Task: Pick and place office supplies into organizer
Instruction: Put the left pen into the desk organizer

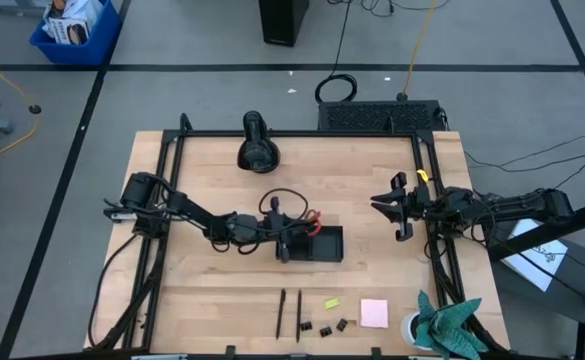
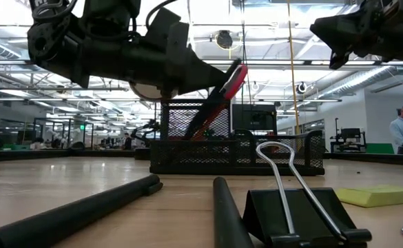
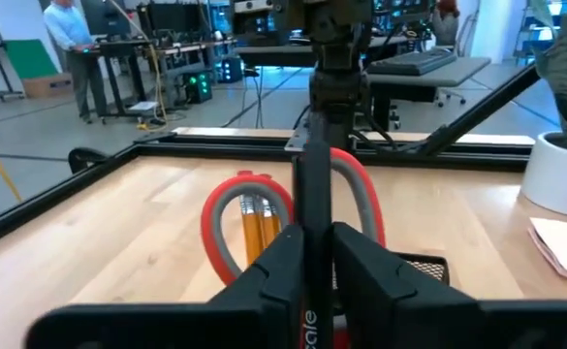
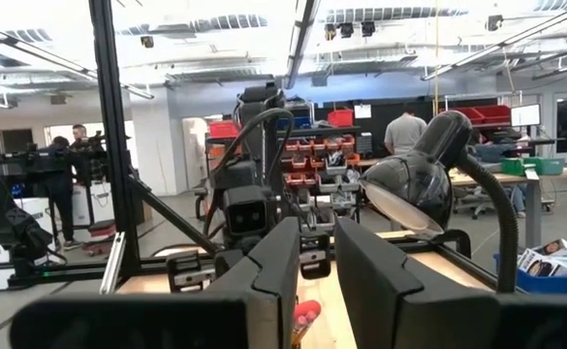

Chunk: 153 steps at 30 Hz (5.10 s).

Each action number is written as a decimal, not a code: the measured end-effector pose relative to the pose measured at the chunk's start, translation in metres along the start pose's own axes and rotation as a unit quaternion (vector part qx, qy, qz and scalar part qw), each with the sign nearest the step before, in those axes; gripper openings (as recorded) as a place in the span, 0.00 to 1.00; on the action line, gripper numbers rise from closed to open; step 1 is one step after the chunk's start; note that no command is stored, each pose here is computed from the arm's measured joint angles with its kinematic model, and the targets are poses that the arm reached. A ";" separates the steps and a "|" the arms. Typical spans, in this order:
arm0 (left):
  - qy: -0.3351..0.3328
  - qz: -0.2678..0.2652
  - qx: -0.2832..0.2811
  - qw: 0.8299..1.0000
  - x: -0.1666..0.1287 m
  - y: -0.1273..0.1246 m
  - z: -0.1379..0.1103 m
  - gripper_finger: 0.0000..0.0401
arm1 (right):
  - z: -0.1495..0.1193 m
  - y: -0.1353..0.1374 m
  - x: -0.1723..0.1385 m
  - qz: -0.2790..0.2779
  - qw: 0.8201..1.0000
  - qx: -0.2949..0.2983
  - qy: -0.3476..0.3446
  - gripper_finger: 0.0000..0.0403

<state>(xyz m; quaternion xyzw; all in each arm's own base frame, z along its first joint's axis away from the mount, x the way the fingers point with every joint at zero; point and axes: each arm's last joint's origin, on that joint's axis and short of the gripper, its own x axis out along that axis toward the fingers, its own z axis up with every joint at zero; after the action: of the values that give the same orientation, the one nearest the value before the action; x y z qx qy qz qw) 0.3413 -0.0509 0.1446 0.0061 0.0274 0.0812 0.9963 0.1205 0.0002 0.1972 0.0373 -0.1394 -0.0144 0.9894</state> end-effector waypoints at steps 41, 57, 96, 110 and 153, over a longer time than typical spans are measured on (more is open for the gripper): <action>0.309 -0.008 -0.114 0.944 -0.029 -0.152 0.053 0.04 | -0.005 0.000 0.000 -0.002 1.000 -0.001 0.023 0.16; 0.340 -0.080 -0.235 0.907 -0.035 -0.201 0.004 0.01 | 0.003 0.000 0.000 -0.003 1.000 -0.017 -0.014 0.16; 0.461 0.069 -0.275 0.841 -0.028 -0.198 0.067 0.02 | -0.004 -0.002 0.000 -0.031 0.999 0.008 0.019 0.16; 0.574 0.091 -0.371 0.724 0.001 -0.177 0.036 0.17 | -0.002 -0.002 0.000 -0.031 0.999 -0.011 0.008 0.16; 0.674 0.224 -0.289 0.642 -0.001 -0.148 -0.013 0.46 | -0.005 -0.002 0.001 -0.030 0.999 -0.006 0.020 0.16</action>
<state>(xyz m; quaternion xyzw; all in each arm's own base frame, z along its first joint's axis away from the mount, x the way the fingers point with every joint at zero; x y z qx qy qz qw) 0.3638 -0.1969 0.1296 -0.3324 0.6639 0.2878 0.6049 0.1224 -0.0016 0.1929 0.0362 -0.1180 -0.0439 0.9914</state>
